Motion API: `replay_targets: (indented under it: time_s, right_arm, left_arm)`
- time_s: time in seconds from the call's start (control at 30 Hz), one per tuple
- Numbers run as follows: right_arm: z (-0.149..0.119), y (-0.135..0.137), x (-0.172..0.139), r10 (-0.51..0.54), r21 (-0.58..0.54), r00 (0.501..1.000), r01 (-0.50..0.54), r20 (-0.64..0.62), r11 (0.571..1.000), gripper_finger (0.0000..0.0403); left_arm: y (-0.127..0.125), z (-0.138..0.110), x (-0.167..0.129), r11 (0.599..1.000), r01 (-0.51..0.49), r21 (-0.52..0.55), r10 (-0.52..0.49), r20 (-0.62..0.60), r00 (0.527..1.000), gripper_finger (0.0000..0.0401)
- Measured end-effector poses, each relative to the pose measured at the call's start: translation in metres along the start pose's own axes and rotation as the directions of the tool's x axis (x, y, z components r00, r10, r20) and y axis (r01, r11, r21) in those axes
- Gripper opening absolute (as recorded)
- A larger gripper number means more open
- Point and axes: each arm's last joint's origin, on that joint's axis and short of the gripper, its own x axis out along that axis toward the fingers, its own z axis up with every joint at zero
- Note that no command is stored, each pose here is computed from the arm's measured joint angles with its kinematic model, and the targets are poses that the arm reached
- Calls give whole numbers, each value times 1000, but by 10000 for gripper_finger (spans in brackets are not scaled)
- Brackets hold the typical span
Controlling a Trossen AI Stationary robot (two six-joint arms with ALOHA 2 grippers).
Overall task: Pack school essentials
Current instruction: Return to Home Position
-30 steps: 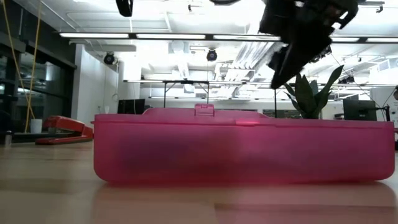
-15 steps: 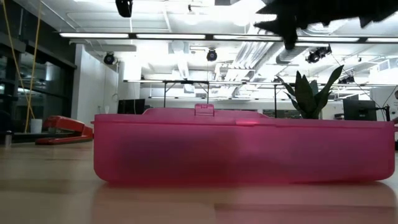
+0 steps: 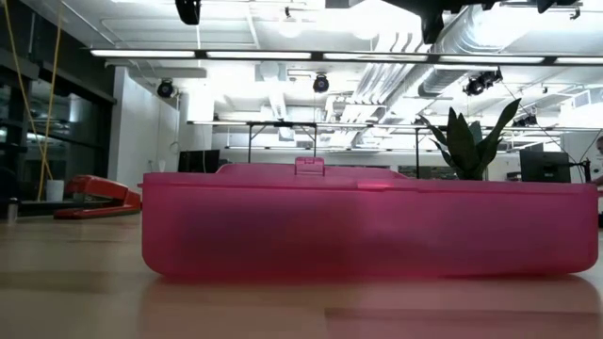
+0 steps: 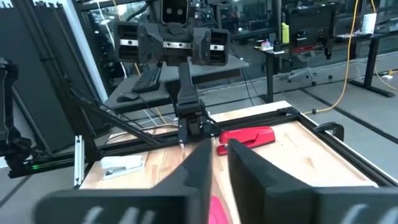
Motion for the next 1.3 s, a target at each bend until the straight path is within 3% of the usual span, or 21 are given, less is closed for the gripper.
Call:
replay_targets:
  time_s: [0.13,0.47,0.57,0.7,0.77,1.07,1.3]
  right_arm:
    - [0,0,0,1,2,1000,-1,-2,1000,6]
    - [0,1,0,15,33,1000,-15,-4,999,2]
    - [0,1,0,30,35,1000,-30,-6,999,1]
    - [0,2,0,48,40,999,-48,-9,998,0]
    - [0,2,0,51,40,999,-51,-10,998,0]
    - [-2,5,0,150,43,988,-149,-33,988,0]
    - [-2,5,0,153,110,988,-148,-34,983,0]
  left_arm:
    - [0,0,0,1000,0,0,0,0,1000,207]
    - [0,-1,0,1000,-1,18,2,-7,1000,196]
    - [1,-4,0,999,-21,45,23,-39,999,150]
    - [2,-6,0,997,-26,75,31,-62,998,42]
    - [2,-6,0,997,-26,76,30,-63,998,12]
    - [18,-4,-26,995,-50,85,54,-53,997,1]
    - [34,-49,-66,999,-53,-12,53,-14,999,0]
